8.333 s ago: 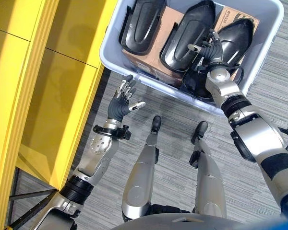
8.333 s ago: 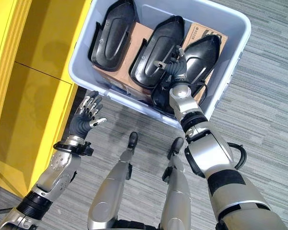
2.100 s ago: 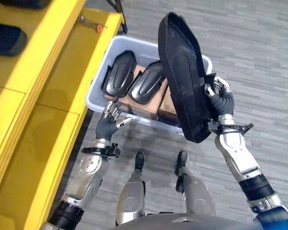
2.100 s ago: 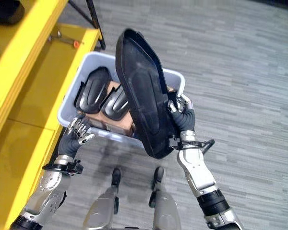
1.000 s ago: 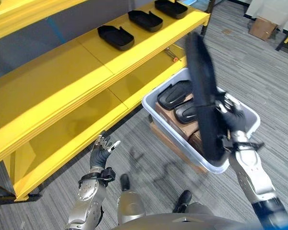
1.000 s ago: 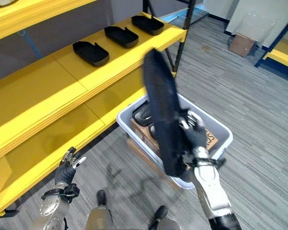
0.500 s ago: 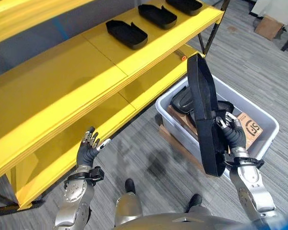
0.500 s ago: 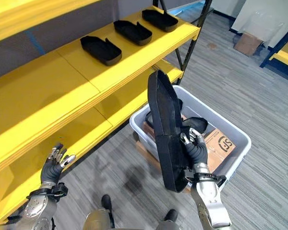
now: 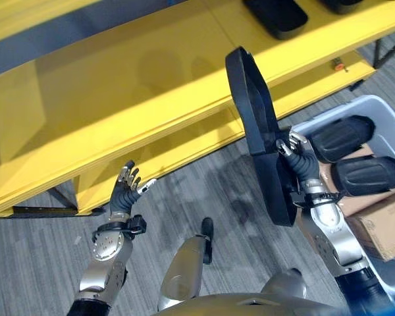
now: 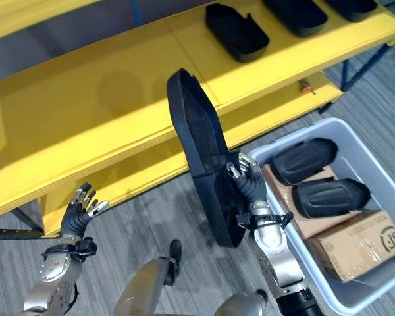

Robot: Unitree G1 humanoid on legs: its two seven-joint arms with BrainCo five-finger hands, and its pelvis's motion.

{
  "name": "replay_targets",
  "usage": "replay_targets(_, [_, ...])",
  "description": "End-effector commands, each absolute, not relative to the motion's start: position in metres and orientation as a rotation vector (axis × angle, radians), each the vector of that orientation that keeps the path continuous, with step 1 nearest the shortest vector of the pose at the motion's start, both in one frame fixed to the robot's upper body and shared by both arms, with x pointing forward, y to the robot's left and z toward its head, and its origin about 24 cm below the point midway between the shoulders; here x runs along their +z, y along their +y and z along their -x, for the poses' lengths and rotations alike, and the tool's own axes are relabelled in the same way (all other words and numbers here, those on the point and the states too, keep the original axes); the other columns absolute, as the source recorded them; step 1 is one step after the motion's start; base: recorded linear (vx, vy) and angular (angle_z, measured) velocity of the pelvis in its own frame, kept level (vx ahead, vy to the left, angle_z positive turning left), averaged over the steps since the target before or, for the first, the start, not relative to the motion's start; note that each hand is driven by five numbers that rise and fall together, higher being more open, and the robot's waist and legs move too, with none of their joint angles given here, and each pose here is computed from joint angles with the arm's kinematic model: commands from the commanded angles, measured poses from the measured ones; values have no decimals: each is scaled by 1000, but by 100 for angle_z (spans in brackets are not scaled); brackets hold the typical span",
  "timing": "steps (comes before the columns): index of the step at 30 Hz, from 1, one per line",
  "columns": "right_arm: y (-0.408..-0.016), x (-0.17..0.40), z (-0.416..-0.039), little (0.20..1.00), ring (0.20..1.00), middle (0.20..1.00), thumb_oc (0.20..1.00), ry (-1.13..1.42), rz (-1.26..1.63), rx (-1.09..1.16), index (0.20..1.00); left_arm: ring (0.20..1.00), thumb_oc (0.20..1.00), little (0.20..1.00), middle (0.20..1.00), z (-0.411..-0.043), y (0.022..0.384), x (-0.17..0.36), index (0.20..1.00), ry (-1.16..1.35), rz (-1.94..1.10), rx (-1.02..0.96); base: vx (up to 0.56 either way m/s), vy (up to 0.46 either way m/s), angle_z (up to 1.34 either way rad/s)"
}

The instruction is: Move parts from the plastic box to the shelf.

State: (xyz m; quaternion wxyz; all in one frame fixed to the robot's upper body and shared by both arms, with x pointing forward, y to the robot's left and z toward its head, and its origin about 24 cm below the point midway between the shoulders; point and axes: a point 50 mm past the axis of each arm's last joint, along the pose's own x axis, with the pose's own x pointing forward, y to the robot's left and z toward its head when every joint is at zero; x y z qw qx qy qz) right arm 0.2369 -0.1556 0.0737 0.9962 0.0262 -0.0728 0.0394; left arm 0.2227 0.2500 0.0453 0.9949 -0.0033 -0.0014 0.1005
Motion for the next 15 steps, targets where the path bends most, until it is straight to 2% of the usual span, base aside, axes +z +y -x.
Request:
replay_targets(1, [-163,114,-242,200,200,200,200,-359,-122,75,200,1000,1000,1000,1000,-224,242,77,1000,-188,-18,180,105,-137,-1])
replay_targets(7, [-168,114,-240,200,200,200,200,-356,-132,73,200,1000,1000,1000,1000,-226,235,70,1000,-170,16,170,120,-165,45])
replay_targets(11, [-177,106,-235,200,200,200,200,-315,-131,59,200,1000,1000,1000,1000,-219,228,59,1000,-120,45,128,111,-215,95])
replay_targets(15, [-181,102,-232,200,200,200,200,-295,-121,57,200,1000,1000,1000,1000,-208,231,49,1000,-62,49,128,117,-209,-14])
